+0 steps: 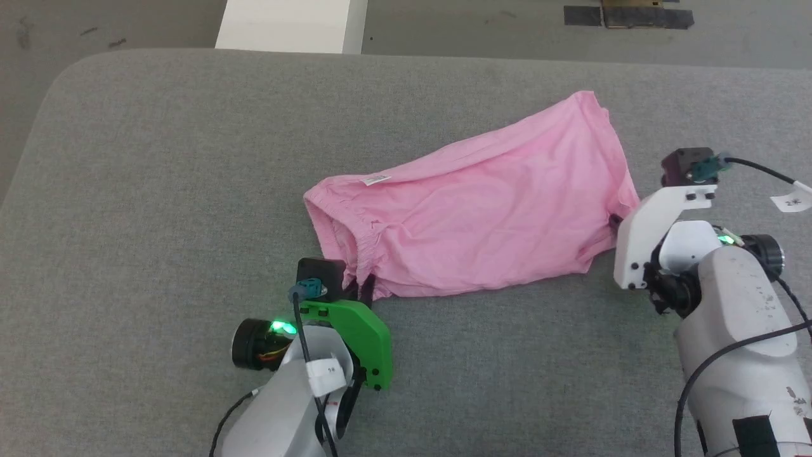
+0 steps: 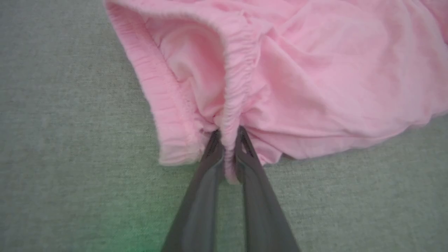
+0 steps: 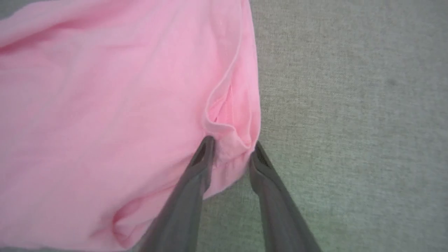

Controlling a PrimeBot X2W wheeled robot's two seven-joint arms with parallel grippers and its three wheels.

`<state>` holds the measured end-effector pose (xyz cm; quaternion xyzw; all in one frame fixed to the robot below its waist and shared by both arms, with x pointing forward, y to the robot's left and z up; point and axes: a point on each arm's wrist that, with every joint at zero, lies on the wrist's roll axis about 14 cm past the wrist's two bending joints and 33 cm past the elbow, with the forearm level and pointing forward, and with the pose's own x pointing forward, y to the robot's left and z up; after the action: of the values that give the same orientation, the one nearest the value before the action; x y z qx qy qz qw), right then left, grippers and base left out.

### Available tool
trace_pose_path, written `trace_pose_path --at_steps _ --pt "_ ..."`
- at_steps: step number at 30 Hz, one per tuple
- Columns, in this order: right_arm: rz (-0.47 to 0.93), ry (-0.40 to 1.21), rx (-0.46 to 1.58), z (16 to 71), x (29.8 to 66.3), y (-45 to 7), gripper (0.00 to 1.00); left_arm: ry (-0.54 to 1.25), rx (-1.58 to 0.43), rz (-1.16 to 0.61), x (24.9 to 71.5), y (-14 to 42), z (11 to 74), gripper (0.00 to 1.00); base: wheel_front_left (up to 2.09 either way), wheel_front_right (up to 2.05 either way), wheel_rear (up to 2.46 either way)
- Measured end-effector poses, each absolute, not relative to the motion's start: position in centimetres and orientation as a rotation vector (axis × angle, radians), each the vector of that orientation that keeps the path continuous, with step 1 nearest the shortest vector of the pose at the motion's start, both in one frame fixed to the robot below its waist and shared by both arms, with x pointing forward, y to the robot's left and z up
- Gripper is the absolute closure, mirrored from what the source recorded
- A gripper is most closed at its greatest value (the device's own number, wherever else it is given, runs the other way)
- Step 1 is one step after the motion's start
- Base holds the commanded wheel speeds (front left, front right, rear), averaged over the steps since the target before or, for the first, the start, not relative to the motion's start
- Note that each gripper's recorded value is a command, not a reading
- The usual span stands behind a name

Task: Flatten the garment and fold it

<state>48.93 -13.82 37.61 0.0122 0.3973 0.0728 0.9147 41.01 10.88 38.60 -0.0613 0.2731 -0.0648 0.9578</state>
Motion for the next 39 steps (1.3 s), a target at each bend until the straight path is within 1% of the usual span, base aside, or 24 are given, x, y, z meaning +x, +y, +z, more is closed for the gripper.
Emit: trace_pose_path --at_steps 4,7,12,17,20,23,27,28,29,30,31,36,39 --pt "0.161 0.746 0.033 39.1 48.9 -13.5 1.0 0.53 -0.123 -0.139 41.1 10.7 39.3 1.0 0.0 0.0 0.0" --pt "0.167 0.674 0.063 40.4 48.1 -13.5 1.0 0.521 -0.11 -0.142 40.7 11.1 39.7 1.0 0.0 0.0 0.0" --pt "0.17 0.572 0.117 43.0 45.0 -14.0 1.0 0.522 -0.076 -0.165 39.0 12.0 40.6 1.0 0.0 0.0 0.0" --pt "0.137 0.603 0.168 42.8 39.4 -15.8 1.0 0.551 -0.066 -0.219 36.7 11.5 41.5 1.0 0.0 0.0 0.0" --pt "0.108 0.646 0.217 41.8 35.5 -16.8 1.0 0.593 -0.063 -0.255 34.9 11.0 41.3 1.0 0.0 0.0 0.0" --pt "0.079 0.697 0.265 40.3 32.5 -17.5 1.0 0.637 -0.066 -0.284 33.2 10.4 40.8 1.0 0.0 0.0 0.0" --pt "0.048 0.732 0.303 38.6 30.4 -18.0 1.0 0.691 -0.082 -0.305 31.5 9.7 39.9 1.0 0.0 0.0 0.0" --pt "0.043 0.734 0.307 38.3 30.2 -18.0 1.0 0.7 -0.086 -0.307 31.2 9.6 39.8 0.94 0.0 0.0 0.0" --pt "0.041 0.737 0.308 38.0 30.1 -18.0 0.72 0.708 -0.09 -0.305 31.0 9.6 39.6 0.53 0.0 0.0 0.0" --pt "0.04 0.739 0.306 37.8 30.0 -17.9 0.06 0.712 -0.091 -0.304 30.8 9.6 39.5 0.0 0.0 0.0 0.0" --pt "0.038 0.74 0.304 37.6 29.9 -18.0 0.0 0.714 -0.097 -0.299 30.7 9.6 39.6 0.0 0.0 0.0 0.0" --pt "0.002 0.678 0.291 38.3 30.5 -19.2 0.0 0.676 -0.165 -0.26 30.8 10.1 40.4 0.0 0.0 0.0 0.0" --pt "-0.016 0.598 0.28 39.8 31.5 -20.0 0.0 0.617 -0.208 -0.224 31.1 10.8 41.5 0.0 0.0 0.0 0.0"
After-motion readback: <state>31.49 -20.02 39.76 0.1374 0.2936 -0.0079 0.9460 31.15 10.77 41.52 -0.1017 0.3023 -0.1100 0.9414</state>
